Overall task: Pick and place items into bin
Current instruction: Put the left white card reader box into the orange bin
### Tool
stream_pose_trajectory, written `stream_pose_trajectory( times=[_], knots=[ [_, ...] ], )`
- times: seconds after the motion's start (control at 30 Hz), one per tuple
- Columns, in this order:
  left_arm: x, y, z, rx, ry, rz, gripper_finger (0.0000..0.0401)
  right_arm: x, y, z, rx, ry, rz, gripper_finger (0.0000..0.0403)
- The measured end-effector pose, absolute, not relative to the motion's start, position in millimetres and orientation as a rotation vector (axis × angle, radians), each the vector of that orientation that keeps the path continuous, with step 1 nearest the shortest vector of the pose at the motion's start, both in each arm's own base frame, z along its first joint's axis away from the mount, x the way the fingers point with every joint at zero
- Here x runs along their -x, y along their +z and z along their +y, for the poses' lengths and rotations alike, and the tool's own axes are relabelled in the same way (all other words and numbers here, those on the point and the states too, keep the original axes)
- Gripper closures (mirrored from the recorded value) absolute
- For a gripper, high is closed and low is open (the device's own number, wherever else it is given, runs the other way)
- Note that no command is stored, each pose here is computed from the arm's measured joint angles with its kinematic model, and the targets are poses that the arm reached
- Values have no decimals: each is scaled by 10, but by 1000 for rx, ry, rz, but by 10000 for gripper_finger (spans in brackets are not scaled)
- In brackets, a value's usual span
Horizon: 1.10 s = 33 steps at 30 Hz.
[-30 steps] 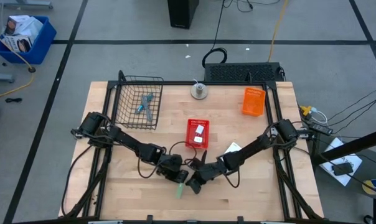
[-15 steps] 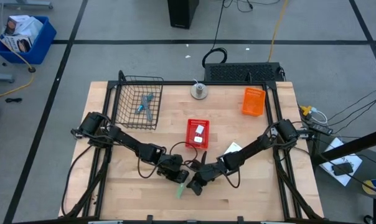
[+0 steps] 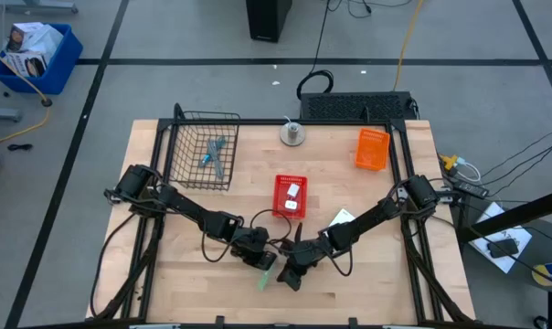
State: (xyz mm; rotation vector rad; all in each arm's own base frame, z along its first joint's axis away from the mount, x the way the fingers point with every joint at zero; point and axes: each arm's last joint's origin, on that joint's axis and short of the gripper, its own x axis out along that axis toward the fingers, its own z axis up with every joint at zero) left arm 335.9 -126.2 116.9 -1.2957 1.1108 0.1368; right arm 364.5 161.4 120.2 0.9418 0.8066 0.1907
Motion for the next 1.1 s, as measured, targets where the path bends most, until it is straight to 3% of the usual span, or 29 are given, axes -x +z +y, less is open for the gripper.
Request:
stream_pose_trajectory(
  times=[0.2,0.37,0.57,0.77,0.87,1.1],
  knots=[
    [-3291,1125,-1244,1214,165,1191,363,-3633,1192,1611,-804,301,827,367],
    [-3210,1148,-1227,1139,169,1259,356,-3632,1150,1511,-753,353,898,341],
    [-3046,1334,-1118,1000,273,1263,371,-3640,1095,1314,-768,345,994,296],
    [-2844,1716,-965,916,371,1198,396,-3620,1108,1148,-774,361,1072,285],
    [-2765,1970,-914,904,348,1104,395,-3558,1247,1090,-680,389,1068,291],
    [-2497,2508,-785,864,297,889,367,-3351,1983,973,-344,456,856,307]
  ],
)
